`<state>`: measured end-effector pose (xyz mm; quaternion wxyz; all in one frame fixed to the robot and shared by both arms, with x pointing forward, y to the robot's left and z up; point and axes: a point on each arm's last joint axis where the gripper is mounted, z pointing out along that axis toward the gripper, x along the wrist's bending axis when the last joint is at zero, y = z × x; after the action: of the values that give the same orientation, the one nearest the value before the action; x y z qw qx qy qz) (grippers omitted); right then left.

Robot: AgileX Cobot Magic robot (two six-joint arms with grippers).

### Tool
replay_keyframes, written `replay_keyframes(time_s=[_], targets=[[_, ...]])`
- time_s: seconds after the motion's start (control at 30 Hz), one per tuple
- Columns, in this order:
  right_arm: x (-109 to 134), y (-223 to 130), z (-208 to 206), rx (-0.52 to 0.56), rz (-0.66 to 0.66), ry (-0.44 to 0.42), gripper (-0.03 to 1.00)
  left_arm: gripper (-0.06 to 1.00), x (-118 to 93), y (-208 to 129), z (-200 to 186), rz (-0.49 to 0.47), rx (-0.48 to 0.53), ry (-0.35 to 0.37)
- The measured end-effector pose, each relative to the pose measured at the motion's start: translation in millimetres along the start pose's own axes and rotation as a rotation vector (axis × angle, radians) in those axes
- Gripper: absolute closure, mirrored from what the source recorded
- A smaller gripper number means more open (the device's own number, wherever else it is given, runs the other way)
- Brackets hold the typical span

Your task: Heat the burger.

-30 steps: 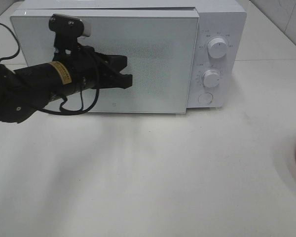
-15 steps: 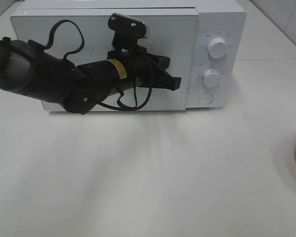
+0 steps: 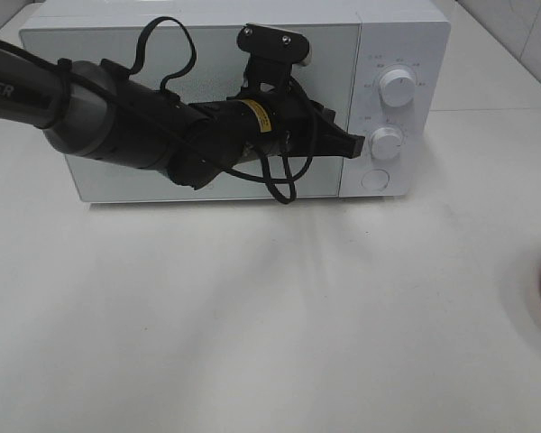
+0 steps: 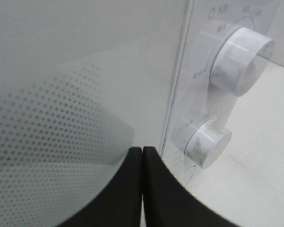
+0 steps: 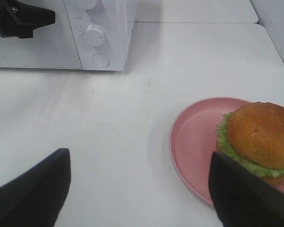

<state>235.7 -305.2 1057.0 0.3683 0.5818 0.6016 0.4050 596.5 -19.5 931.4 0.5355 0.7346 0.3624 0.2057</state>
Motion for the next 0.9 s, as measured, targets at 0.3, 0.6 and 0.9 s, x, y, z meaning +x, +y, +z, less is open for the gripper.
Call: replay_keyframes(time_s=[0.3,0.6,0.9], targets=[[0.0,0.0,0.0,0.000,0.000,0.000,0.21,0.94,-32.1,16.4,-23.9,-0.002,0.115,-0.037],[0.0,0.1,0.0,-0.001,0.000,0.000,0.21,0.27,-60.5,13.8,-67.4,0.044,0.505,-0.050],[0.0,0.1,0.0,-0.001,0.000,0.000,0.21,-0.02,-56.5,9.8,-107.8,0.029,0.865,0.001]])
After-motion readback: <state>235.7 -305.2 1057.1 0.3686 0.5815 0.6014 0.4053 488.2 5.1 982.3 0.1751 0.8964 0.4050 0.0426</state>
